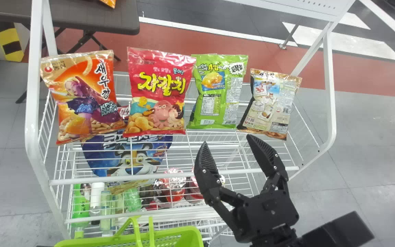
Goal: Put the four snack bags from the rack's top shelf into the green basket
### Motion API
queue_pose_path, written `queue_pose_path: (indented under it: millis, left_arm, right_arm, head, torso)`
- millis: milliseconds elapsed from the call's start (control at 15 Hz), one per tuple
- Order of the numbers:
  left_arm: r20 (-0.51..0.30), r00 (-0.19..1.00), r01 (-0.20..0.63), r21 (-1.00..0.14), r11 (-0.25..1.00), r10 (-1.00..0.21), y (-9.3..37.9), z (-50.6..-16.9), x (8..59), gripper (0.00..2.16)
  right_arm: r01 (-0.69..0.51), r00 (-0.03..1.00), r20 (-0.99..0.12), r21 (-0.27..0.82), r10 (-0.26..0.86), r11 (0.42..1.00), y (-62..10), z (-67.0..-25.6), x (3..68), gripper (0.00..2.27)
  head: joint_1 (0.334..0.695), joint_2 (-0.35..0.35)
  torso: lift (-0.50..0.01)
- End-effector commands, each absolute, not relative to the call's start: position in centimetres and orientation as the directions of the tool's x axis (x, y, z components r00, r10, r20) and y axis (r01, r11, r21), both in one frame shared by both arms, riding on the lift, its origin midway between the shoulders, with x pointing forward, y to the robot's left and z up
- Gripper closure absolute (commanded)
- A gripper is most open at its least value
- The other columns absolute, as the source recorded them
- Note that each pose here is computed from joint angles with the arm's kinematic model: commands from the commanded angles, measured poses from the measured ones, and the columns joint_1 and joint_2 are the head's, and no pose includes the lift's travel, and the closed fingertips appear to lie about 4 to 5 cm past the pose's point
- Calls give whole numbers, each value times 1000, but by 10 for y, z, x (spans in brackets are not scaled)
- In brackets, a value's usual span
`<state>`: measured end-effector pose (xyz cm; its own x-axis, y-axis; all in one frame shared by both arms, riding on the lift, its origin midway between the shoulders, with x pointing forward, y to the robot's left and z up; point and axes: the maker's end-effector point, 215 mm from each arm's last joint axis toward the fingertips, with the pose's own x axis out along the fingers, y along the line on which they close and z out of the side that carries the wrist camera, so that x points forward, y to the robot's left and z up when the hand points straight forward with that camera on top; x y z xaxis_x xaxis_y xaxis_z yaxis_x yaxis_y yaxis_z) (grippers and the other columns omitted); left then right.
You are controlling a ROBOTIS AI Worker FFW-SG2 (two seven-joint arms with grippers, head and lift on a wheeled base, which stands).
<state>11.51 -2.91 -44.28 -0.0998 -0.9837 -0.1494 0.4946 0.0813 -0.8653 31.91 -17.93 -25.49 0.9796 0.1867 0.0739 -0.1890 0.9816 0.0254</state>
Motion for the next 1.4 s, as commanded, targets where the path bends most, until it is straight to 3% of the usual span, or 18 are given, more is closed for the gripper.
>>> queue_pose_path:
  millis: [0, 733, 1000, 1267, 1333]
  left_arm:
    - [-147, -101, 495, -865, 78, -984, -29, -443, 115, 1750]
    - [-140, -105, 487, -870, 71, -985, -28, -447, 115, 1730]
    - [-147, -113, 497, -865, 72, -983, -32, -449, 120, 1730]
    - [-157, -120, 501, -862, 77, -980, -30, -450, 117, 1730]
    - [-158, -119, 502, -862, 78, -980, -30, -450, 117, 1730]
  right_arm:
    - [-189, 980, 74, 24, 187, 982, -179, -256, 320, 124]
    - [-188, 980, 67, 30, 186, 982, -180, -278, 333, 127]
    - [-240, 969, 59, 26, 238, 970, -153, -320, 398, 130]
    - [-373, 927, 38, 49, 372, 926, -77, -350, 472, 154]
    - [-410, 912, 38, 53, 408, 911, -55, -352, 487, 161]
  head:
    - [695, -350]
    - [695, -350]
    - [695, -350]
    - [695, -350]
    - [695, -283]
  torso:
    - [0]
    - [0]
    - [0]
    - [0]
    - [0]
